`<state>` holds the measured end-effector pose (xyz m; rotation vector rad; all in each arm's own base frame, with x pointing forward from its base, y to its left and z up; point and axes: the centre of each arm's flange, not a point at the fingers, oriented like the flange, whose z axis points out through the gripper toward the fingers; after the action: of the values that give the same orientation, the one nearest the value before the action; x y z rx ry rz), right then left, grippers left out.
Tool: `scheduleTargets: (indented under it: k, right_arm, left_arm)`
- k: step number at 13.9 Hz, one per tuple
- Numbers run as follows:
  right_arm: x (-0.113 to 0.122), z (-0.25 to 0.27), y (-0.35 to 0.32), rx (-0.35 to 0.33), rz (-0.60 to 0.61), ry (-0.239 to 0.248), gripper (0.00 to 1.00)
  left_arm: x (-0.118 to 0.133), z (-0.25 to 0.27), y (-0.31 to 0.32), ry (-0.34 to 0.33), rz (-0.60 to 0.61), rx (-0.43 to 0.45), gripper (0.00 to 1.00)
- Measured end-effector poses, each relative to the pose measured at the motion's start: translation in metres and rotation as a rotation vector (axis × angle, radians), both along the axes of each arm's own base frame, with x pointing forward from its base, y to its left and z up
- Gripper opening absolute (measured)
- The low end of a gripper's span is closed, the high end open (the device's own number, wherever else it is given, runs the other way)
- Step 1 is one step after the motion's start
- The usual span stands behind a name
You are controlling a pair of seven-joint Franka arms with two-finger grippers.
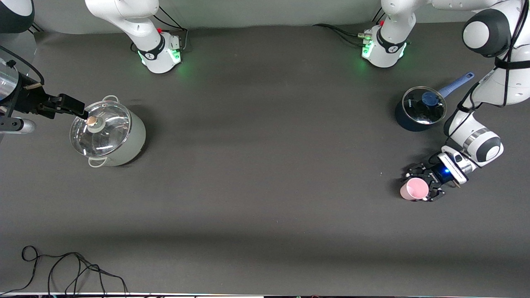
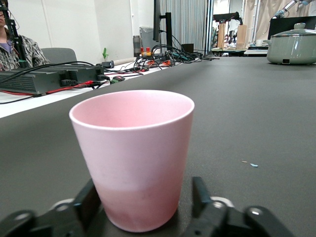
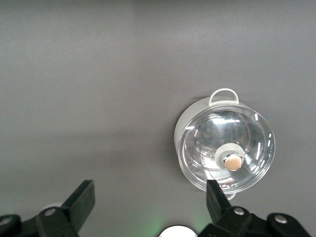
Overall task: Transfer pink cup from left to right arm
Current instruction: 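Close the left gripper on the pink cup and lift it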
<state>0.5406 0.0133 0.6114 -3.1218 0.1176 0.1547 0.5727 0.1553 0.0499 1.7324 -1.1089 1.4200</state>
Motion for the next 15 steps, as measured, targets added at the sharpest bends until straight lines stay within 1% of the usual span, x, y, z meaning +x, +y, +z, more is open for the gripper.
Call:
scheduleTargets:
  k: [1, 5, 7, 8, 10, 12, 13, 15]
  right_arm:
    - [0.0, 0.0, 0.0, 0.0, 0.0, 0.0, 1.0]
    - [0.0, 0.0, 0.0, 0.0, 0.0, 0.0, 1.0]
    - [0.0, 0.0, 0.0, 0.0, 0.0, 0.0, 1.0]
    - [0.0, 0.0, 0.0, 0.0, 0.0, 0.0, 1.0]
    - [0.0, 0.0, 0.0, 0.0, -0.002, -0.001, 1.0]
    - [0.0, 0.001, -0.001, -0.001, -0.015, -0.002, 1.0]
    - [0.0, 0.001, -0.001, -0.004, -0.041, -0.002, 1.0]
    - [0.001, 0.002, 0.003, 0.014, -0.158, 0.001, 1.0]
  left_arm:
    - [0.0, 0.0, 0.0, 0.0, 0.002, 0.0, 0.65]
    - [0.003, 0.001, -0.001, 0.0, 0.02, -0.006, 0.65]
    - [0.012, 0.007, -0.012, 0.012, 0.031, -0.005, 0.65]
    - [0.02, 0.016, -0.023, 0.021, 0.044, 0.001, 0.65]
    - [0.039, 0.046, -0.062, 0.031, 0.086, 0.009, 0.65]
    - [0.046, 0.082, -0.113, 0.039, 0.134, 0.012, 0.65]
    - [0.045, 0.097, -0.141, 0.051, 0.15, 0.015, 0.65]
    - [0.034, 0.123, -0.196, 0.078, 0.163, 0.009, 0.65]
